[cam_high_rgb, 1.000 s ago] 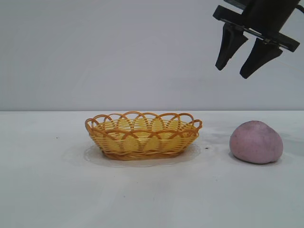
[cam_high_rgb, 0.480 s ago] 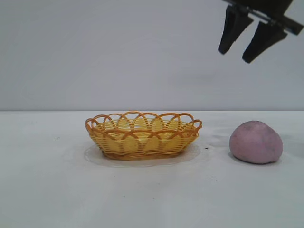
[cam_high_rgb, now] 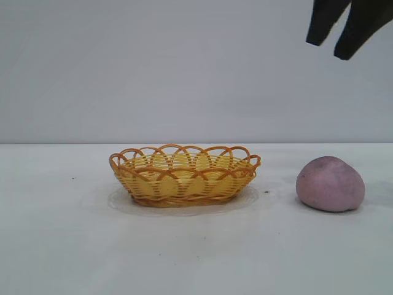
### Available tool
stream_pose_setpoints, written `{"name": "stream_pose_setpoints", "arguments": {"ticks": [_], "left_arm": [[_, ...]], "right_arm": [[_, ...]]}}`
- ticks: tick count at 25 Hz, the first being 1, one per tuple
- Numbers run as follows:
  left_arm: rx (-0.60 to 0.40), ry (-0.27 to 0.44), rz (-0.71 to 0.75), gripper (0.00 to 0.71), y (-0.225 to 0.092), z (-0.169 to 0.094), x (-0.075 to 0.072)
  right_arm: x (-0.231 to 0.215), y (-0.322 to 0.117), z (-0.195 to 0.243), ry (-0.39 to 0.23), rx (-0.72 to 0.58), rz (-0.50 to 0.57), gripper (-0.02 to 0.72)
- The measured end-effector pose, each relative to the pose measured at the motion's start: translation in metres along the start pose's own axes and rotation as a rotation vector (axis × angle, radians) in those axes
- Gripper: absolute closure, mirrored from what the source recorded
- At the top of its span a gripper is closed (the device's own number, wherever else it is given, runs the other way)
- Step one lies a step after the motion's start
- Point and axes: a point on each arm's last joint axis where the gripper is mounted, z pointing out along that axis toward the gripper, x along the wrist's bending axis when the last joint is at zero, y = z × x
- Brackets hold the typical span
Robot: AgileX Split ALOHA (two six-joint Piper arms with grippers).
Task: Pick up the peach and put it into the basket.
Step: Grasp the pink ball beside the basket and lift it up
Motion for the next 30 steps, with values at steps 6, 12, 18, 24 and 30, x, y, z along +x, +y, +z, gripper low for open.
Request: {"name": "stream_pose_setpoints", "arguments": {"ticks": [6,12,18,24,30], "left_arm": [[0.0,0.0,0.0,0.243,0.0,0.0,0.0],[0.0,0.0,0.0,0.243,0.0,0.0,0.0],[0.0,0.0,0.0,0.243,0.0,0.0,0.0],[0.0,0.0,0.0,0.243,0.0,0.0,0.0],[0.0,0.0,0.0,0.243,0.0,0.0,0.0]], "right_arm": [[-0.001,-0.002,0.001,-0.004,0.027,0.029,0.329],[-0.012,-0.004,0.009,-0.081,0.07,0.183,0.329],[0.003,-0.003,0.025,-0.152,0.142,0.152,0.329],[0.033,-0.006,0.049,-0.223,0.209,0.081,0.329],[0.026,-0.009,0.068,-0.232,0.236,0.102,0.329]]}}
